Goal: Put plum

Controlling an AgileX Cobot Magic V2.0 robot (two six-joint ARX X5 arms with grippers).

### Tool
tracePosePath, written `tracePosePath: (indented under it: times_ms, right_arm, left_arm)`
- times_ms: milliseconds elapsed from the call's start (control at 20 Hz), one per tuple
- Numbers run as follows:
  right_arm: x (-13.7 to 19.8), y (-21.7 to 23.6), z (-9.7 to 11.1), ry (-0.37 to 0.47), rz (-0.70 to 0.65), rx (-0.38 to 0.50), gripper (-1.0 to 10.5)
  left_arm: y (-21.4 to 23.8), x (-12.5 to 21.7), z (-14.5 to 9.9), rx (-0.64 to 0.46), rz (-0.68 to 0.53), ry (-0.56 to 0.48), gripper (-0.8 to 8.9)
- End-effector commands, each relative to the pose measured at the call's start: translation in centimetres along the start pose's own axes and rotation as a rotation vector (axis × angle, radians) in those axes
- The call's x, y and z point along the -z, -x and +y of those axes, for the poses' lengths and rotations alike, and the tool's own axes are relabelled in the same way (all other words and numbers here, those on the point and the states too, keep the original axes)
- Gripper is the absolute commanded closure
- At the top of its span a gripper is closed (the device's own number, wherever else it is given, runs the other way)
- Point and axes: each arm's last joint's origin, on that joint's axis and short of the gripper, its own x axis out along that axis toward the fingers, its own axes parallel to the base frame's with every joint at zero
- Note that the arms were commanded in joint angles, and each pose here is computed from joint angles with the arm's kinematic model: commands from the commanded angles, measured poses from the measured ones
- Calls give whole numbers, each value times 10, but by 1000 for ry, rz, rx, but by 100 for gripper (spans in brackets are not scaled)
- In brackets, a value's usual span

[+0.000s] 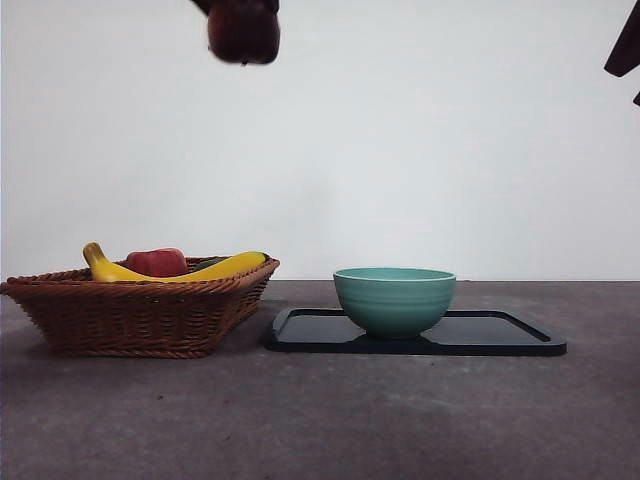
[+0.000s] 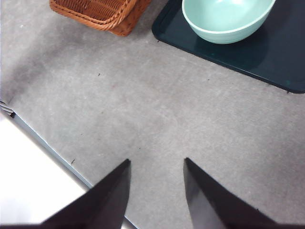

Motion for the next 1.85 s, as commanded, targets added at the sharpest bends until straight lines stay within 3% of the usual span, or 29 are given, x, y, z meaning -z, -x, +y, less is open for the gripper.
tracePosePath:
  times_ms: [50, 200, 450, 700, 900, 1450, 1500, 1650, 1850]
  right_arm:
    - [-2, 0, 1, 20, -9, -4, 769]
    - [-2, 0, 1, 21, -9, -4, 769]
    - [-2, 0, 1, 21, -11, -4, 769]
    - [-3, 0, 1, 24, -19, -5, 769]
    - [-3, 0, 1, 24, -19, -5, 769]
    - [-3, 0, 1, 25, -22, -5, 769]
    - [-3, 0, 1, 25, -22, -5, 769]
    - [-3, 0, 1, 25, -22, -5, 769]
    - [-3, 0, 1, 25, -21, -5, 769]
  left_arm:
    - [-4, 14, 3, -11, -28, 35, 631]
    - [-21, 44, 18, -42, -44, 63, 632]
    - [-64, 88, 57, -144, 33, 138, 633]
    - [-96, 117, 81, -74, 12, 205, 633]
    - [-110, 121, 87, -44, -15, 216, 632]
    - [-170, 149, 87, -23, 190, 174, 627]
    - [-170, 150, 87, -23, 194, 174, 615]
    - [-170, 150, 85, -20, 198, 171, 406]
    - [-165, 143, 82, -12, 172, 168, 407]
